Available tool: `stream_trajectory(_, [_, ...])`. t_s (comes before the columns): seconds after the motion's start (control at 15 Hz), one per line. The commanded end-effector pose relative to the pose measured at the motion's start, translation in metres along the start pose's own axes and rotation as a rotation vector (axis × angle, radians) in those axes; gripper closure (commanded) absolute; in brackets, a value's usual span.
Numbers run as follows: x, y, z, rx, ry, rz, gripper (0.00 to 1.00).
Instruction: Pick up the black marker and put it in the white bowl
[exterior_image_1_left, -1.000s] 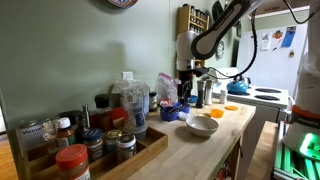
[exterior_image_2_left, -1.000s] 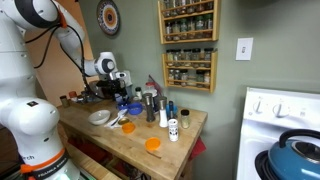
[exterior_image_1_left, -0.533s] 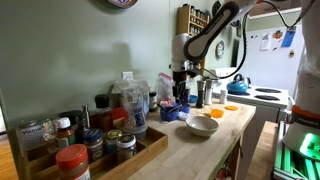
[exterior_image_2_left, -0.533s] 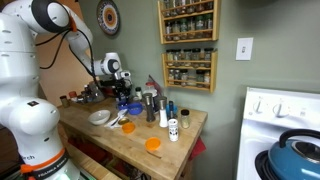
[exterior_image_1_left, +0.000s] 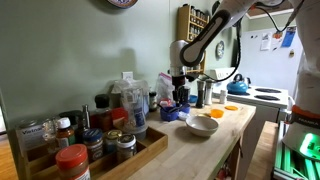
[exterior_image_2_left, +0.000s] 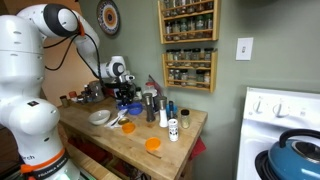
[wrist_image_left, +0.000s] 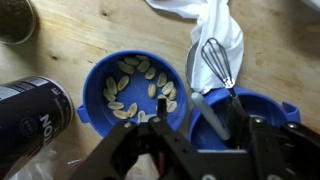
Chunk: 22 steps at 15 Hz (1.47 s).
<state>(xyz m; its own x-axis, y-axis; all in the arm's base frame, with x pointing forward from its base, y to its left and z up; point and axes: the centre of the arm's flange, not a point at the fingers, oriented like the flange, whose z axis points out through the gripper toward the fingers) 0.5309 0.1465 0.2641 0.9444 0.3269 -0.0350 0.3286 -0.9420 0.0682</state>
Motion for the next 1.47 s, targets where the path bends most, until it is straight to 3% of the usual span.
stream_trajectory(0.0, [0.007,0.001,0.007,0.031,-0.042,-0.034,0.65])
stream_trajectory(0.27, [0.008,-0.001,0.007,0.056,-0.065,-0.059,0.96])
stream_trajectory(0.33, [0.007,-0.002,0.004,0.062,-0.067,-0.066,0.99])
stream_trajectory(0.87, [-0.014,-0.028,-0.065,0.116,-0.062,-0.162,0.97])
stream_trajectory(1.07, [-0.042,-0.024,-0.093,0.091,-0.06,-0.118,0.97])
stream_trajectory(1.4, [-0.102,-0.031,-0.107,0.194,-0.072,-0.173,0.97])
